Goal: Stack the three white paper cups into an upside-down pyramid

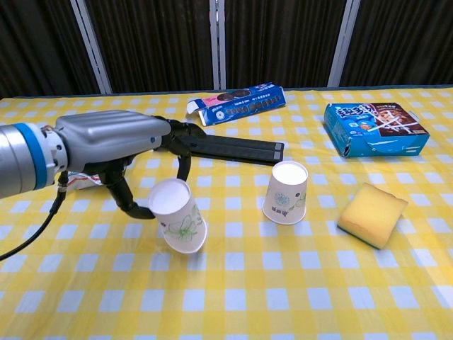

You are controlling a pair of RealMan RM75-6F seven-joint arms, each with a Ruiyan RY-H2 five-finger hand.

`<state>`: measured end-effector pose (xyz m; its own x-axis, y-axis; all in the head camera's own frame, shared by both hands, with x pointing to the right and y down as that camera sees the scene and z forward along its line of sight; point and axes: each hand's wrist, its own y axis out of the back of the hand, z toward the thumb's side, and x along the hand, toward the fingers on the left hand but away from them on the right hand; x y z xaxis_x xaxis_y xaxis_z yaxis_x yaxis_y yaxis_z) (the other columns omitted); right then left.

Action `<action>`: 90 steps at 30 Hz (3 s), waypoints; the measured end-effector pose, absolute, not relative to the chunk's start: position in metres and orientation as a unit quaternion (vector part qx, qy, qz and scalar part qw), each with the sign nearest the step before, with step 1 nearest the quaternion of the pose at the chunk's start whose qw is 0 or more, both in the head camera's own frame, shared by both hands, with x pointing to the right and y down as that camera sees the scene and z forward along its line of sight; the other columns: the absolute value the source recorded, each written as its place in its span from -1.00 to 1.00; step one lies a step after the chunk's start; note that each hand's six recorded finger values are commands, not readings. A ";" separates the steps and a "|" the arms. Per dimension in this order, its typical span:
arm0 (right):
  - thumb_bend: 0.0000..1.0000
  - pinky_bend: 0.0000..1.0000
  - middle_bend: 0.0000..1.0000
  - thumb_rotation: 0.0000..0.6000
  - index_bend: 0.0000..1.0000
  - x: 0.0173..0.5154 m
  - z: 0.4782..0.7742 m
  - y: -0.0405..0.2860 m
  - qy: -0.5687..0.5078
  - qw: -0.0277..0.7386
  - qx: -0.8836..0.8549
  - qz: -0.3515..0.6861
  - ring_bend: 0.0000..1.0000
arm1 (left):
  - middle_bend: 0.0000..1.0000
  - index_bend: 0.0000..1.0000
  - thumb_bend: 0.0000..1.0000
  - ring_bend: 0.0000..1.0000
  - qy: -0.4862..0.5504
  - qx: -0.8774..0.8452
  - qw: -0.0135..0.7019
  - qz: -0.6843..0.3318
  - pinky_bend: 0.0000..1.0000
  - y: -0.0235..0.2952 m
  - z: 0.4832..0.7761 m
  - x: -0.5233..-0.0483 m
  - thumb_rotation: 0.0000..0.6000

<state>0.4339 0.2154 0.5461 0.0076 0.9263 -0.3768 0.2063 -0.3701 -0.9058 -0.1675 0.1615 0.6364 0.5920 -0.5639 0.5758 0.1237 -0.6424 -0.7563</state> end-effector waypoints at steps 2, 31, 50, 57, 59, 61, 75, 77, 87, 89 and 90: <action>-0.72 -1.00 -1.00 1.00 -0.75 0.436 0.546 0.215 -0.453 0.330 -0.627 0.541 -1.00 | -1.00 0.01 -0.42 -1.00 0.147 -0.797 0.397 -0.432 -1.00 0.151 0.641 -0.163 1.00; -0.73 -1.00 -1.00 1.00 -0.75 0.450 0.546 0.211 -0.471 0.316 -0.621 0.542 -1.00 | -1.00 -0.84 -0.52 -1.00 0.179 -0.810 0.382 -0.408 -1.00 0.116 0.682 -0.079 1.00; -0.73 -1.00 -1.00 1.00 -0.75 0.436 0.548 0.218 -0.452 0.324 -0.633 0.539 -1.00 | -1.00 -1.00 -0.70 -1.00 0.246 -0.758 0.391 -0.461 -1.00 0.121 0.635 -0.212 1.00; -0.74 -1.00 -1.00 1.00 -0.76 0.421 0.553 0.223 -0.435 0.320 -0.649 0.536 -1.00 | -1.00 -1.00 -0.71 -1.00 0.263 -0.694 0.412 -0.529 -1.00 0.154 0.595 -0.321 1.00; -0.75 -1.00 -1.00 1.00 -0.73 0.416 0.555 0.226 -0.428 0.312 -0.658 0.536 -1.00 | -1.00 -1.00 -0.71 -1.00 0.271 -0.677 0.414 -0.545 -1.00 0.168 0.583 -0.345 1.00; -0.74 -1.00 -1.00 1.00 -0.65 0.412 0.557 0.228 -0.417 0.305 -0.665 0.539 -1.00 | -1.00 -1.00 -0.71 -1.00 0.279 -0.668 0.406 -0.558 -1.00 0.181 0.577 -0.361 1.00; -0.75 -1.00 -1.00 1.00 -0.56 0.350 0.585 0.238 -0.306 0.280 -0.726 0.548 -1.00 | -1.00 -1.00 -0.71 -1.00 0.309 -0.669 0.378 -0.560 -1.00 0.196 0.563 -0.389 1.00; -0.74 -1.00 -1.00 1.00 -0.57 0.342 0.589 0.239 -0.289 0.279 -0.730 0.554 -1.00 | -1.00 -1.00 -0.71 -1.00 0.305 -0.673 0.378 -0.558 -1.00 0.197 0.564 -0.388 1.00; -0.74 -1.00 -1.00 1.00 -0.49 0.332 0.603 0.245 -0.245 0.257 -0.730 0.584 -1.00 | -1.00 -1.00 -0.71 -1.00 0.297 -0.680 0.378 -0.553 -1.00 0.199 0.565 -0.384 1.00; -0.74 -1.00 -1.00 1.00 -0.47 0.334 0.604 0.245 -0.243 0.258 -0.726 0.589 -1.00 | -1.00 -1.00 -0.71 -1.00 0.296 -0.682 0.378 -0.552 -1.00 0.199 0.565 -0.382 1.00; -0.74 -1.00 -1.00 1.00 -0.45 0.335 0.605 0.245 -0.243 0.257 -0.725 0.591 -1.00 | -1.00 -1.00 -0.71 -1.00 0.296 -0.682 0.378 -0.551 -1.00 0.199 0.565 -0.382 1.00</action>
<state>0.3347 0.2446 0.6047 0.1831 0.6563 -0.7320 0.0474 -0.7496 -0.6602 -0.3821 0.1994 0.5652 0.2174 -0.8211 0.5277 0.0130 -0.5382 -0.8427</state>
